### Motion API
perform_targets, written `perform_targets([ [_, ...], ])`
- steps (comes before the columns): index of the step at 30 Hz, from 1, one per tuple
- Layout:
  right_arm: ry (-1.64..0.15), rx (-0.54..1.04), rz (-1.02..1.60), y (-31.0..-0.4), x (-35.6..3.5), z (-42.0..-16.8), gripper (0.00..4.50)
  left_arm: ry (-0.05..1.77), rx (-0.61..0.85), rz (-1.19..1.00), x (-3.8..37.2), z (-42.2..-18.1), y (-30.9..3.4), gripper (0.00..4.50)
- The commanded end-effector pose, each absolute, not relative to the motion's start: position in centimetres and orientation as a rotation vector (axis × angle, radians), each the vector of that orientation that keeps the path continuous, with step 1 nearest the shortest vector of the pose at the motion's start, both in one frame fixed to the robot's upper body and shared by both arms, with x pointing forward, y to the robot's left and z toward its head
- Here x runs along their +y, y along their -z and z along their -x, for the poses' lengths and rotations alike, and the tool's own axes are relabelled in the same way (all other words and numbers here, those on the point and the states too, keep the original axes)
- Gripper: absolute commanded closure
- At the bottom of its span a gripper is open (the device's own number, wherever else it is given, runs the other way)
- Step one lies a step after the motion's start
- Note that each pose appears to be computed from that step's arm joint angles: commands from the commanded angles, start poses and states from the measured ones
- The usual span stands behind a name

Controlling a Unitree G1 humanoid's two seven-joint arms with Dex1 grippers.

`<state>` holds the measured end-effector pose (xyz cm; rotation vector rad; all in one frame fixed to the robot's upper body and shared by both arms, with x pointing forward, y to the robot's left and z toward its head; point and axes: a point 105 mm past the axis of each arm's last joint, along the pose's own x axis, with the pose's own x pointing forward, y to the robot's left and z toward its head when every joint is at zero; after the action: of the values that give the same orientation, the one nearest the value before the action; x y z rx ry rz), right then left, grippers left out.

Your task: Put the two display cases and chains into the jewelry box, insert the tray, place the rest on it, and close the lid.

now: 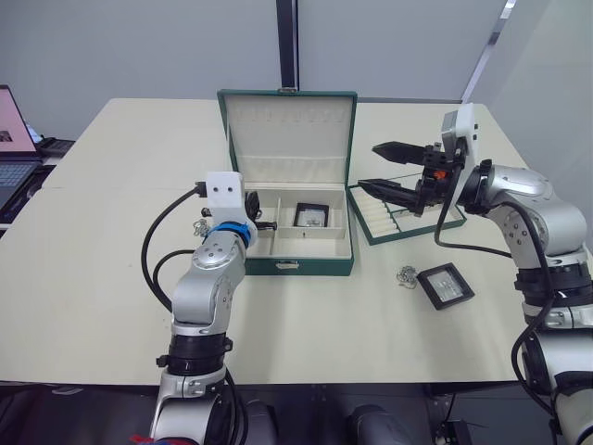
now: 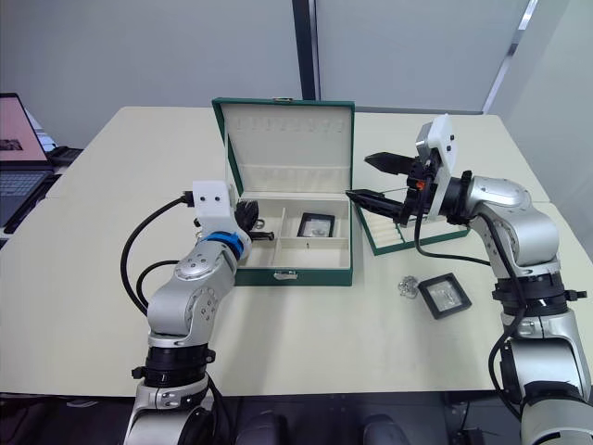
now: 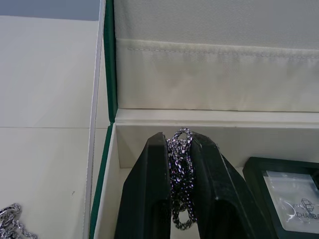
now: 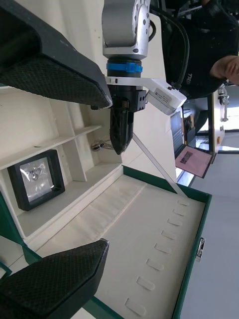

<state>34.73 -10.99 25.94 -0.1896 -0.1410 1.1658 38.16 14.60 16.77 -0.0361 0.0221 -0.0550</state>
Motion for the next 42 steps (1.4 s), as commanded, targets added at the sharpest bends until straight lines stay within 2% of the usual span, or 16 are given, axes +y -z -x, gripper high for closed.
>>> perform_targets([
  [1,-1.156,-0.212,0.209,-27.6,-11.3,-34.3,0.00,0.055,-0.044,0.046,14.5,-38.3,-18.6,4.26],
  [24,-1.164,-0.219,0.212,-27.6,-11.2,-34.1,0.00,0.064,-0.031,0.063,14.2,-38.4,-18.2,4.26],
  [37,-1.167,-0.217,0.208,-27.5,-11.2,-34.0,0.00,0.083,-0.053,0.096,13.9,-38.3,-18.6,0.20],
  [38,-1.168,-0.216,0.208,-27.5,-11.2,-34.0,0.00,0.093,-0.056,0.102,13.7,-38.3,-18.7,0.02],
  [42,-1.170,-0.215,0.208,-27.5,-11.2,-34.0,0.00,0.142,-0.065,0.116,12.8,-38.1,-19.0,0.02],
])
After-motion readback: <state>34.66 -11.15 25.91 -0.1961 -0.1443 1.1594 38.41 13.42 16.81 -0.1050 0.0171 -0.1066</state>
